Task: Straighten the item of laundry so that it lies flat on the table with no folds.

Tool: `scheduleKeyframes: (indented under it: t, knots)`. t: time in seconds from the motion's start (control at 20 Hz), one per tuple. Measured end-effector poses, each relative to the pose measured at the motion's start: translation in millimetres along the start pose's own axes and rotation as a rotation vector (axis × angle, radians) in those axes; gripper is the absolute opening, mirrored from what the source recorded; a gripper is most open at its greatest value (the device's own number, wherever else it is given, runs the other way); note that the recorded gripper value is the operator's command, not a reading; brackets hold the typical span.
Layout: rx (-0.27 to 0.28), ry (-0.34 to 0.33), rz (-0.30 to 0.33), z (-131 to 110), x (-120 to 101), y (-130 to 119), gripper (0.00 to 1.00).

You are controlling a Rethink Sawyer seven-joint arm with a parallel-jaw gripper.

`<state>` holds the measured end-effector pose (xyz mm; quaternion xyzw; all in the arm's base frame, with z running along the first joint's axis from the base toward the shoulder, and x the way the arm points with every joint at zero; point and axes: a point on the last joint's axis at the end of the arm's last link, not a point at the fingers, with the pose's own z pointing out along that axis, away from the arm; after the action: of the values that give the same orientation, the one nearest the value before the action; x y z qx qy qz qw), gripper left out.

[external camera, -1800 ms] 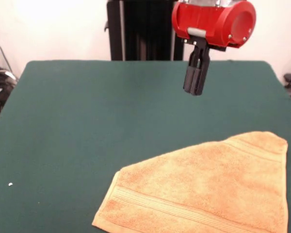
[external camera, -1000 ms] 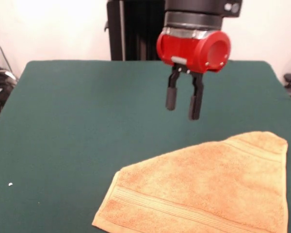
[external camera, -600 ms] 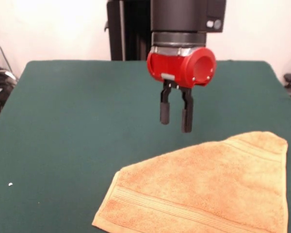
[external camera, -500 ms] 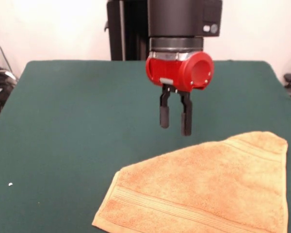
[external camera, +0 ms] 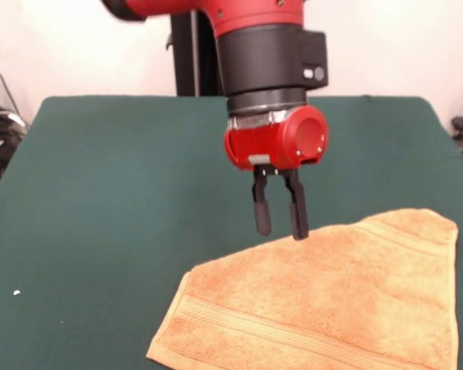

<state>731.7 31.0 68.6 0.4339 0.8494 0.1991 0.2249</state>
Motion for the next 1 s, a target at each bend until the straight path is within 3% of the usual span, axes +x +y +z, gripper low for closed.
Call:
scheduleKeyframes:
  t: [0.3,0.5,1.0]
  knots:
    - [-0.122,0.035,-0.014,22,15,-15,1.00]
    - [-0.186,0.108,-0.012,39,45,-21,1.00]
    - [-0.222,0.206,-0.033,50,108,-9,1.00]
